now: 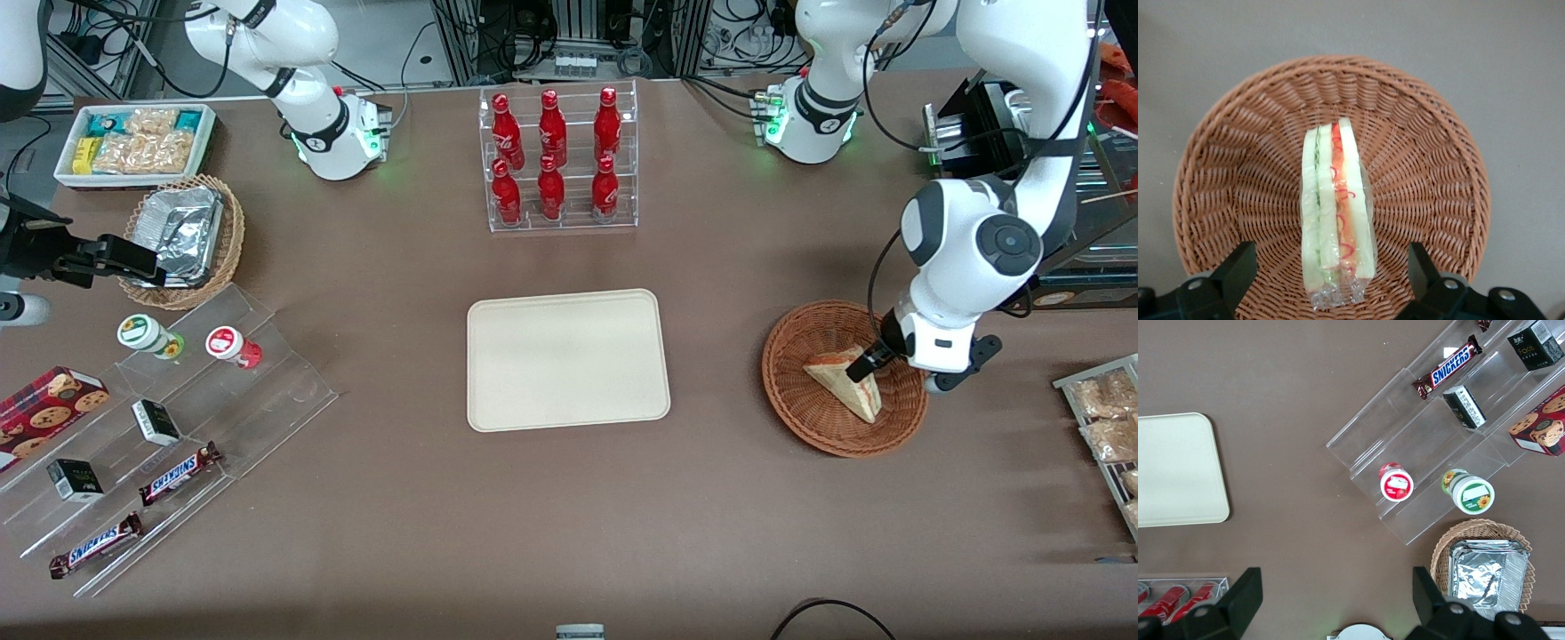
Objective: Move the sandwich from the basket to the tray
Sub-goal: 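Close the left gripper on the sandwich's wrapped edge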
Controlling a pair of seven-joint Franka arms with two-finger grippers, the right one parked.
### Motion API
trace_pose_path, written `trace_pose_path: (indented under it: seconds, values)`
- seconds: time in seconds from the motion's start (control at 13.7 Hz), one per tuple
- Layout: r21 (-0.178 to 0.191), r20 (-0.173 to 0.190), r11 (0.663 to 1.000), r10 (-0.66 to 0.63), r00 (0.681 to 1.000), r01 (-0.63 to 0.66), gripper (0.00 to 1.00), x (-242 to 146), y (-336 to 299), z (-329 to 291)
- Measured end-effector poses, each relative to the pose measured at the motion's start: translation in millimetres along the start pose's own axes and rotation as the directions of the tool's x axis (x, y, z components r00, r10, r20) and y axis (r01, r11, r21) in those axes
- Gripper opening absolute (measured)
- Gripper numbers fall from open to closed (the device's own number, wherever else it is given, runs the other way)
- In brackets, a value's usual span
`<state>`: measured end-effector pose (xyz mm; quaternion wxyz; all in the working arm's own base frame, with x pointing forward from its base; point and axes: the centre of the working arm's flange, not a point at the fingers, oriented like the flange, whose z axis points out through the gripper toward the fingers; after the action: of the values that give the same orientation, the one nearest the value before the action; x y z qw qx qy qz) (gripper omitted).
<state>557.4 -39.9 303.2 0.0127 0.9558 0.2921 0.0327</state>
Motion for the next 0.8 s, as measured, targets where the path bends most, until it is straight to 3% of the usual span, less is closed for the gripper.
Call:
trace_pose_path:
  seconds: [0.8]
  values:
    - [0.03,0.05,1.0,-0.001,0.999,-0.001,1.0,-11,-3,42]
